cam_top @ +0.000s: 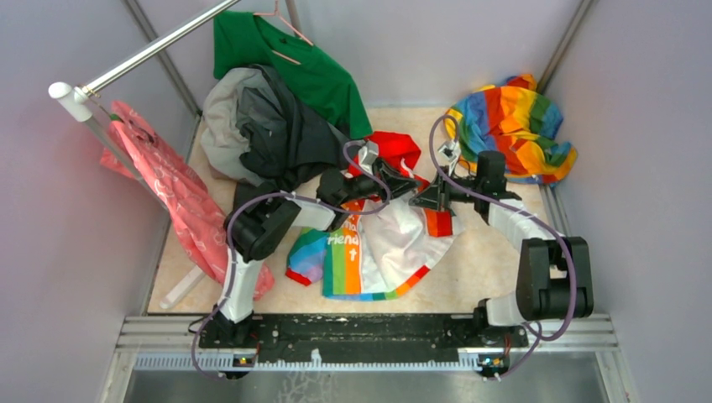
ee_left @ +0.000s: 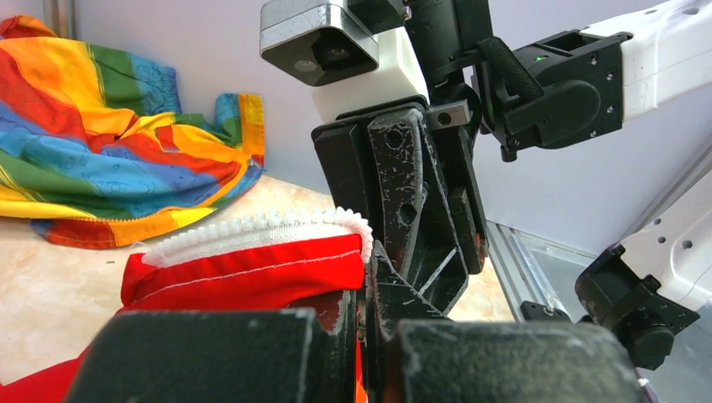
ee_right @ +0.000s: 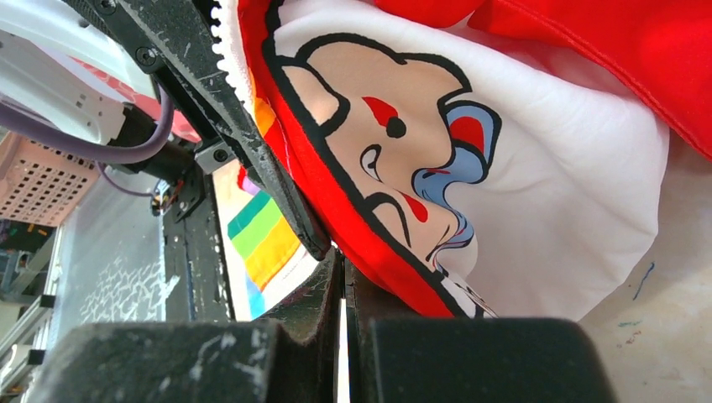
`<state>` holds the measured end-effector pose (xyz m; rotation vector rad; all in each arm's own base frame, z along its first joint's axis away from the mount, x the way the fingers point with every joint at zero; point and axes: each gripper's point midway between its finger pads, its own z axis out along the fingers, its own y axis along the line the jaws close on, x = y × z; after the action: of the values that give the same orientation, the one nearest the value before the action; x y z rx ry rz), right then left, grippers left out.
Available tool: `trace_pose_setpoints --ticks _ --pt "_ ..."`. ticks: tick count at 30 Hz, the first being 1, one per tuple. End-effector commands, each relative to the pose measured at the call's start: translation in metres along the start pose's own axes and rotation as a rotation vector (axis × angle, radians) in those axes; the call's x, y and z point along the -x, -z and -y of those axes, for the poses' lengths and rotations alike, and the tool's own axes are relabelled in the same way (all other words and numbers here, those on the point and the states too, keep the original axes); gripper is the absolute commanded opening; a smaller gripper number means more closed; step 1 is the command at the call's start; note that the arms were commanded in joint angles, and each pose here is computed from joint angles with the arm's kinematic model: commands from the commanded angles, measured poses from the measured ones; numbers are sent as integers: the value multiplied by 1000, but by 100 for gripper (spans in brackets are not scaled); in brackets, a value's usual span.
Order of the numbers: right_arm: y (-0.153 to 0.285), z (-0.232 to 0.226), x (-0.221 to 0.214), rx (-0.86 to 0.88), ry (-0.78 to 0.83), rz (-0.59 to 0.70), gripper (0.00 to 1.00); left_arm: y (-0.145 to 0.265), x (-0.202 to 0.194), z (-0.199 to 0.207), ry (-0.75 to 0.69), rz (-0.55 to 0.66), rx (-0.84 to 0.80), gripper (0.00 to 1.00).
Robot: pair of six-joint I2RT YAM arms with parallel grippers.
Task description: Zip up the jacket
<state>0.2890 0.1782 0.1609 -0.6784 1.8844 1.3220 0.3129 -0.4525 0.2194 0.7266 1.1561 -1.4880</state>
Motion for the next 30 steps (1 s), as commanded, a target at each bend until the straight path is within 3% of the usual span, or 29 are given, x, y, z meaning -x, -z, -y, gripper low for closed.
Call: trace_pose_setpoints --ticks 1,7,12,17,22,26,30 --pt "2 -3 5 -30 63 -1 0 -3 30 9 -30 168 -13 0" --pt "7 9 -2 -87 46 -27 0 10 49 6 -53 260 52 0" --pt "32 -1 22 -3 3 119 0 18 45 2 -48 241 56 0" --pt "35 -10 25 25 -2 139 0 15 37 5 -19 210 10 0" --pt "22 7 7 -18 -16 31 0 8 39 8 -15 193 -12 0" --pt "6 5 -4 -64 70 -71 0 4 39 6 -5 173 2 0" --pt "11 16 8 -191 151 -71 0 2 33 0 -41 139 56 0"
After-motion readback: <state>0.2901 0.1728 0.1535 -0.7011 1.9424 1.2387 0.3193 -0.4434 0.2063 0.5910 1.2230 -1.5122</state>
